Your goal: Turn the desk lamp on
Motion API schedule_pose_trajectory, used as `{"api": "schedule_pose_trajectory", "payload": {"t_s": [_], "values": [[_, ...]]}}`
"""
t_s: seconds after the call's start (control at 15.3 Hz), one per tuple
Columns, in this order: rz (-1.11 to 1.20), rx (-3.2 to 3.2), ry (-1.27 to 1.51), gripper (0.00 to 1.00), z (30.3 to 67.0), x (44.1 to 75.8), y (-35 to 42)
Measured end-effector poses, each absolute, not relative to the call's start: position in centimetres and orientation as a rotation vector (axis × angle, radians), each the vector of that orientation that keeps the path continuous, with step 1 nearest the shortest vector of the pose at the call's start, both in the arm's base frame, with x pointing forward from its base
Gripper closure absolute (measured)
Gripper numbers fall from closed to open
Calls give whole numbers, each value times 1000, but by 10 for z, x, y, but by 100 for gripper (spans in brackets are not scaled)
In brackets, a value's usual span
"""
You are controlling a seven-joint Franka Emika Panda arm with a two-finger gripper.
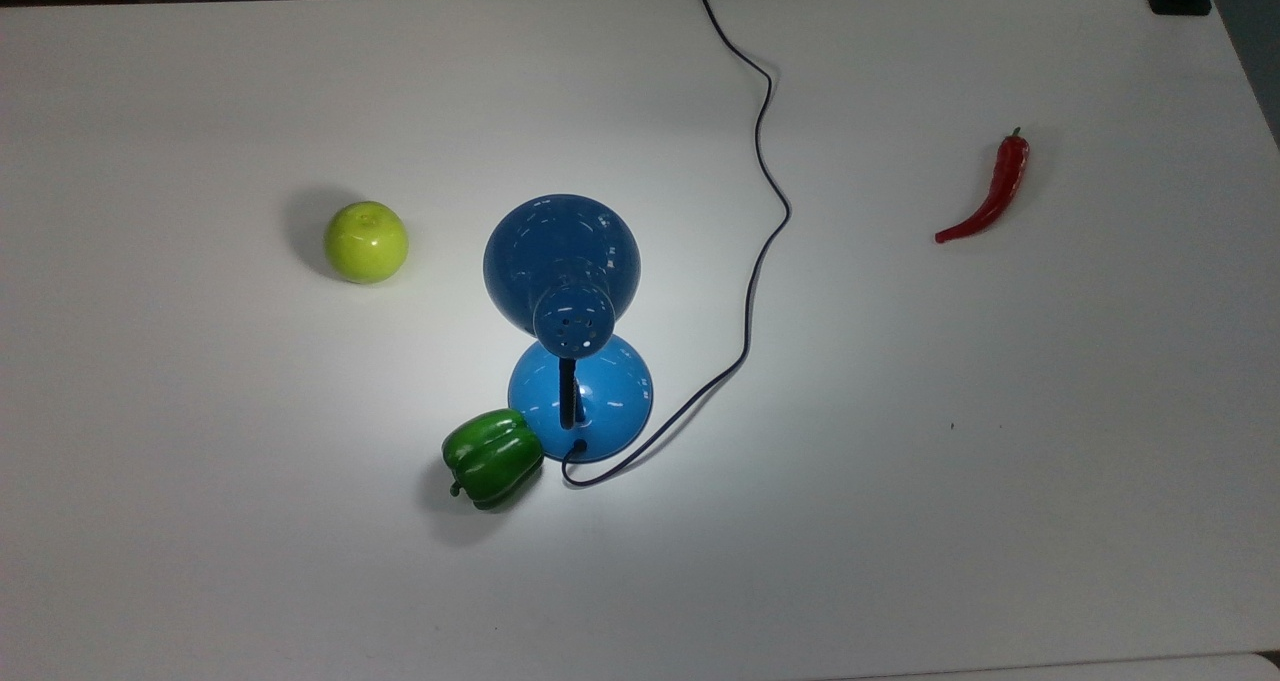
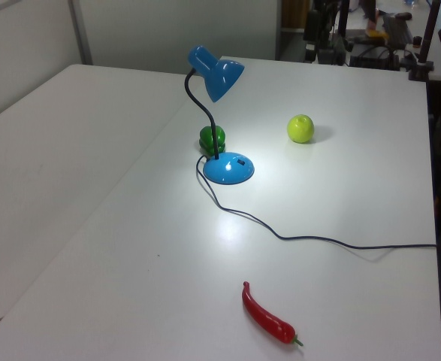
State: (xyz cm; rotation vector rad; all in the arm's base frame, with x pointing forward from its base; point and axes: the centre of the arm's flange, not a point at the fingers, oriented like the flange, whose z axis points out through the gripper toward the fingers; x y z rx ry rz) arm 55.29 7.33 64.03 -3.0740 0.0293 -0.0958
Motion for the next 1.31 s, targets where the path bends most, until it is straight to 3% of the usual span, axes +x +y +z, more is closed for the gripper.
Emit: {"api": "schedule_pose_trajectory", "payload": {"t_s": [0.52, 1.31], "values": [[-198, -3057, -235, 0, 643, 565, 51], [-194, -3056, -275, 0, 640, 566, 52]]}}
